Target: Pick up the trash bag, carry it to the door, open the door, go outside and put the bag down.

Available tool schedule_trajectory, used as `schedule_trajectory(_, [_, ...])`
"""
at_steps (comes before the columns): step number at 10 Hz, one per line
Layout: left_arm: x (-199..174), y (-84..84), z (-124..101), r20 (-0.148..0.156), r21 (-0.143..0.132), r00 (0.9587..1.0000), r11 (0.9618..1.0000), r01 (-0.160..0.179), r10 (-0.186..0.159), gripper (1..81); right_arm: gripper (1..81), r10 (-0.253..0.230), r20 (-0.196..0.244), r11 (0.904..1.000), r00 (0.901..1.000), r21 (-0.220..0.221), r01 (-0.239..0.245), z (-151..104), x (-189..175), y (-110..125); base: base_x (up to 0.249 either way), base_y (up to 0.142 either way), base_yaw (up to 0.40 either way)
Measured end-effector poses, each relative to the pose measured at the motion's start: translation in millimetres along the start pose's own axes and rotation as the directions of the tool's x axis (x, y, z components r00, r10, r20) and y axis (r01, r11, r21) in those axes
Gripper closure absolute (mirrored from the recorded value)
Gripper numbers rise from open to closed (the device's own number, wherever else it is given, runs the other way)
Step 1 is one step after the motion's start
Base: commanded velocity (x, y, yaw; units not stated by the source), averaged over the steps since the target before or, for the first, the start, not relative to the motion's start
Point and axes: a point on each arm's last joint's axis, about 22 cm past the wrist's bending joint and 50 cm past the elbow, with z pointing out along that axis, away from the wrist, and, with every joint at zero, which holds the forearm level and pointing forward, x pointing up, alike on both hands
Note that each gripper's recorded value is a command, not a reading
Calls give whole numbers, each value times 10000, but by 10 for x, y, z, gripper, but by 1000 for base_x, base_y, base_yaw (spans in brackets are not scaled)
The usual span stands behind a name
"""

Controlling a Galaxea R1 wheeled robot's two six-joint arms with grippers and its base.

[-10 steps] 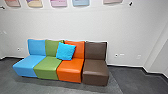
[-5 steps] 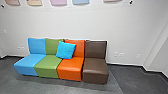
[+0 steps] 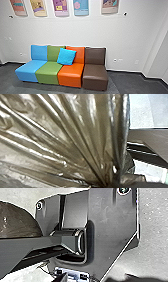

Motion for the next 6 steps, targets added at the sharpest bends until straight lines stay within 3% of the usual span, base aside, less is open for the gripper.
schedule_trajectory(3, [-106, 44, 21, 455, -75, 9987, 9997, 246, -242, 811, 10, 159, 549, 9999, 9984, 29, -161, 31, -125, -55, 0, 0, 0])
schedule_trajectory(6, [70, 67, 15, 285, -67, 9995, 9999, 159, -157, 811, 10, 49, 353, 10000, 9994, 34, -51, 52, 31, -79, 0, 0, 0])
